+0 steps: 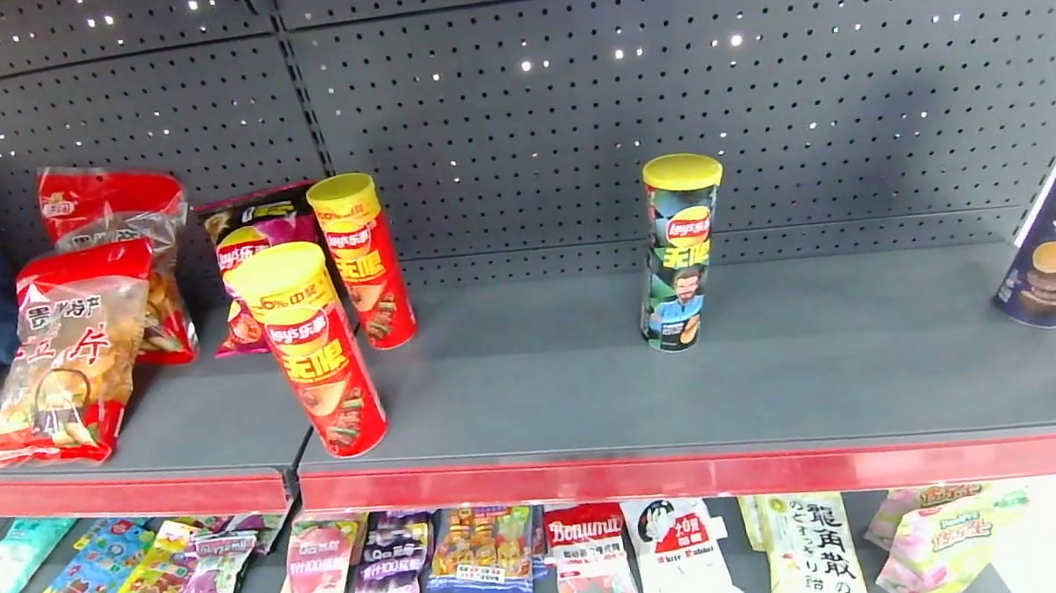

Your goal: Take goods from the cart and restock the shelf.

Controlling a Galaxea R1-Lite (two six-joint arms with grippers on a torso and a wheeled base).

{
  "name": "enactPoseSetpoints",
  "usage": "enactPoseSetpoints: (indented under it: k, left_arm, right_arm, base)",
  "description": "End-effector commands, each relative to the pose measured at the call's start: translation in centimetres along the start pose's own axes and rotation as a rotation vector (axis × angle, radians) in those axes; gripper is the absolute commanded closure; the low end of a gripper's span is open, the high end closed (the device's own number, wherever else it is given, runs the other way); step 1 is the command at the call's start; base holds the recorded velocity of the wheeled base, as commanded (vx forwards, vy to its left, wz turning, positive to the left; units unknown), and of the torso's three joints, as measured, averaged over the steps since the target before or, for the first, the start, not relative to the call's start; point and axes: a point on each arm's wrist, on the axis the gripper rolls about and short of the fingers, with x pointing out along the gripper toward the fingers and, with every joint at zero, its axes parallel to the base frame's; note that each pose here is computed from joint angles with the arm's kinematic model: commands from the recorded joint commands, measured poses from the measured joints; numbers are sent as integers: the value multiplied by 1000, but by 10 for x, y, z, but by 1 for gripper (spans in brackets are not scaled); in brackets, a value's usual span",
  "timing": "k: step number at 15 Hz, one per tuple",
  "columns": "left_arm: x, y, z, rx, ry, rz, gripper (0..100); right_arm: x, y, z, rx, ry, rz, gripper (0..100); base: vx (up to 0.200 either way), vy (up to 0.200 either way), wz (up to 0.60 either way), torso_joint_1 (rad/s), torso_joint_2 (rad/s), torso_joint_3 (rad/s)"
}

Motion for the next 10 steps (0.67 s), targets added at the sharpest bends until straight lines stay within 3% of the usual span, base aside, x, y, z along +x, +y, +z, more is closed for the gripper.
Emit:
enactPoseSetpoints:
  k: [1,3,7,8,10]
  left_arm:
    - [-1,0,-2,0,-2,0,100]
    - [-6,-2,-13,36,-6,-3,100]
    - [-9,-3,-19,42,-7,4,100]
    - [-9,-3,-19,41,-5,8,100]
    - [-7,-3,-24,38,15,13,100]
  right_arm:
    - [0,0,0,-1,1,0,0]
    - [0,0,0,1,1,0,0]
    - [0,1,0,-42,-1,23,0]
    - [-3,1,19,-46,-43,69,0]
    - [20,3,116,0,-17,186,0]
  base:
    - [0,0,0,0,0,0]
    - [0,0,0,0,0,0]
    - [0,0,0,0,0,0]
    - [0,0,0,0,0,0]
    - [0,0,0,0,0,0]
